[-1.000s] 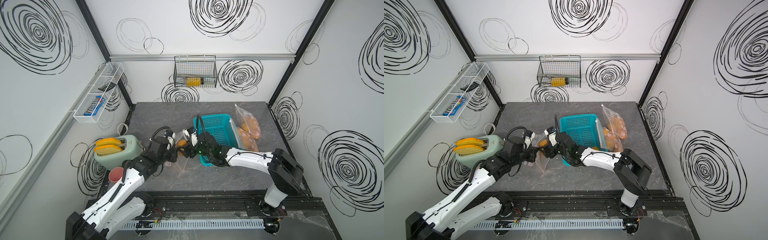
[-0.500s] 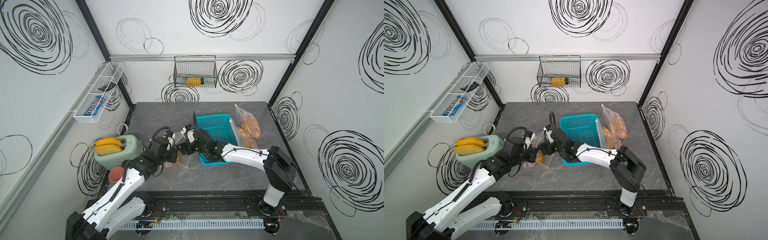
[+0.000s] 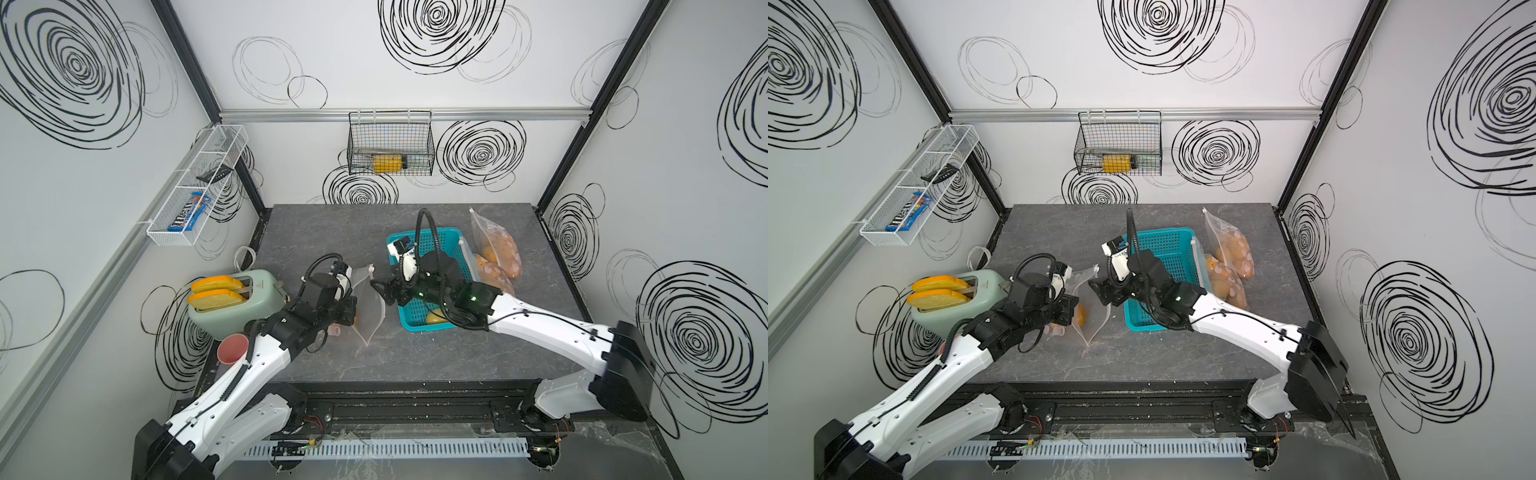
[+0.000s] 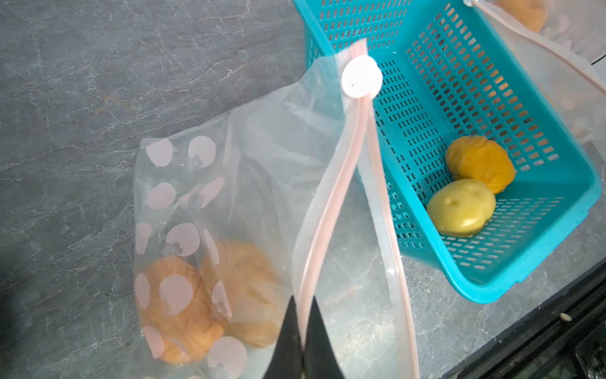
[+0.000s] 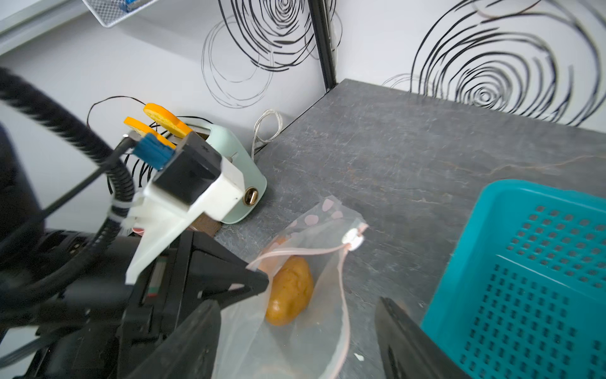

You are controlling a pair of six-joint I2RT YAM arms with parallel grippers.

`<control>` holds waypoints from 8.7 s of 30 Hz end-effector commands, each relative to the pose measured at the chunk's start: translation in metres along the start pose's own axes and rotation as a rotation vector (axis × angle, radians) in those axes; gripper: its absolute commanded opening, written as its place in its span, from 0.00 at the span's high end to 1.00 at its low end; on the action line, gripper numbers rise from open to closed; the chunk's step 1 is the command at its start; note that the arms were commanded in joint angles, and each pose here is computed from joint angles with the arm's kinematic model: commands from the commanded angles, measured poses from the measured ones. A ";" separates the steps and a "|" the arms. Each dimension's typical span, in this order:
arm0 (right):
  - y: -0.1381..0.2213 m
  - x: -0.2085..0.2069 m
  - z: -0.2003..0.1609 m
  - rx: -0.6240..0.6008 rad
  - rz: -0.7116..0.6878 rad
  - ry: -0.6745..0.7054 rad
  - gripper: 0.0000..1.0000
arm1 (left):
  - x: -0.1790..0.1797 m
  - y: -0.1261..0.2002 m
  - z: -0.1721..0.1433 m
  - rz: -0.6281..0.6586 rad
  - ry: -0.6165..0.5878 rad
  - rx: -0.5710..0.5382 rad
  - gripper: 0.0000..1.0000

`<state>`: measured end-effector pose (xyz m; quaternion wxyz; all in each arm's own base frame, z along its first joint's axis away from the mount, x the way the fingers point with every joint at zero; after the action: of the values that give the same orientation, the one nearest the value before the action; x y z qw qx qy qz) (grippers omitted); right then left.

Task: Put the potatoes into a zipper bag and zip it
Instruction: Place the potato into the zipper food storage bag, then pick up the potato from the basket, then place the potato into the zipper food storage bag, then pick up the potato from the basket.

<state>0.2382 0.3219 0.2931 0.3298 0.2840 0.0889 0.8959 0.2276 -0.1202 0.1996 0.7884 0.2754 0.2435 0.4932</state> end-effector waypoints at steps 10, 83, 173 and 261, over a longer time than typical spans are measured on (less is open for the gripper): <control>0.062 -0.058 -0.018 0.194 -0.184 0.314 0.23 | -0.001 -0.002 0.006 -0.023 0.007 -0.025 1.00; -0.032 -0.190 -0.140 0.965 -0.212 0.609 0.14 | -0.011 -0.002 0.002 -0.044 -0.013 -0.017 1.00; -0.104 -0.014 -0.062 0.402 0.111 -0.448 0.20 | -0.013 -0.001 0.002 -0.057 -0.020 -0.021 1.00; 0.001 -0.209 -0.154 0.774 -0.746 -0.161 0.25 | -0.017 -0.005 -0.002 -0.052 -0.031 -0.003 1.00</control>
<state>0.2804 0.1879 0.0771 0.5052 0.3974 0.4838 0.5939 0.2197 -0.1340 0.1946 0.8016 0.2877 0.2422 0.4648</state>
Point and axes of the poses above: each gripper's point midway between its finger pads, its own y axis back along the fingers, its own x axis along the line the jaws close on, z = x × y, the point moved 5 cm from there along y, back along the fingers, and after that the axes turned 11 degrees about -y, right-handed, at the moved point
